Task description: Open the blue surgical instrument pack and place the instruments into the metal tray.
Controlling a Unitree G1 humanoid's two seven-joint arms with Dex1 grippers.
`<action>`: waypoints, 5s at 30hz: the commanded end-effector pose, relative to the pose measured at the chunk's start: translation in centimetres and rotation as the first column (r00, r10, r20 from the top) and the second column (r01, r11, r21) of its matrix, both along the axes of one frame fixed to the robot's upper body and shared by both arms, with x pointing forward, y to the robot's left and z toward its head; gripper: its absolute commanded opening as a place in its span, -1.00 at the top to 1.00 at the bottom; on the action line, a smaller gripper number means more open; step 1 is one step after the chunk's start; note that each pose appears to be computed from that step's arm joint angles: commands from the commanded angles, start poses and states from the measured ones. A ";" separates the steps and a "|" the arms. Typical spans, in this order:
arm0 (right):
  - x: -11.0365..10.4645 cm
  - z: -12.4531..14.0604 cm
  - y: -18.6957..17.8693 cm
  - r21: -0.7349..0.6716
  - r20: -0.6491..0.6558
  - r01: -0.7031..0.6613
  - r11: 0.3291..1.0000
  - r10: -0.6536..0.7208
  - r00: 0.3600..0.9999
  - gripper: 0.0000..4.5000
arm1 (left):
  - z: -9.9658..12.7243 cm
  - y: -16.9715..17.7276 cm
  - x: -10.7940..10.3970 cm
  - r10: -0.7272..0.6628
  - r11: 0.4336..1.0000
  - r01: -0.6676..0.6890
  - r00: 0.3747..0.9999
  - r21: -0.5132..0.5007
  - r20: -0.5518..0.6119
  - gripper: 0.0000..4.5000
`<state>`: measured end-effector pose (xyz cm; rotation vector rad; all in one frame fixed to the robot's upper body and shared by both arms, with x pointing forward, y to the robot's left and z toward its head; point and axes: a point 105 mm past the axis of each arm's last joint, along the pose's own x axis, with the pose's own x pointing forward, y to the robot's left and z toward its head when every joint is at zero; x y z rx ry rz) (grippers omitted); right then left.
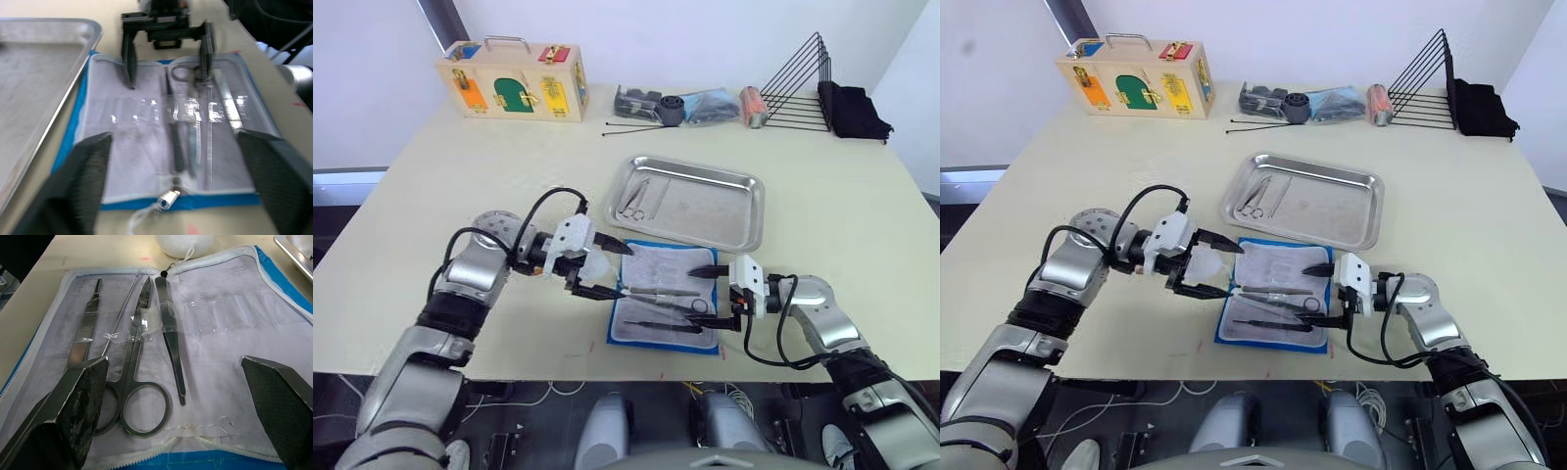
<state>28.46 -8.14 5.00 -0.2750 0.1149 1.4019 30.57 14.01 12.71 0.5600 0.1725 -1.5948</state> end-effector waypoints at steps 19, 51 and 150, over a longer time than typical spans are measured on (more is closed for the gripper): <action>-1.0 -4.8 -1.8 -0.132 -0.144 0.079 0.988 -0.098 0.985 -1.00 | -3.9 -3.3 2.1 -0.029 0.997 0.025 0.997 0.069 0.071 -0.29; -1.1 -4.9 -1.1 -0.124 -0.142 0.077 0.989 -0.094 0.985 -1.00 | -4.9 -2.1 0.7 -0.086 0.989 0.090 0.996 0.119 -0.036 0.99; -1.9 -6.1 -0.5 -0.164 -0.190 0.061 0.984 -0.093 0.977 -1.00 | 4.6 -7.9 12.1 0.939 0.285 -0.934 0.317 -0.214 -0.136 0.99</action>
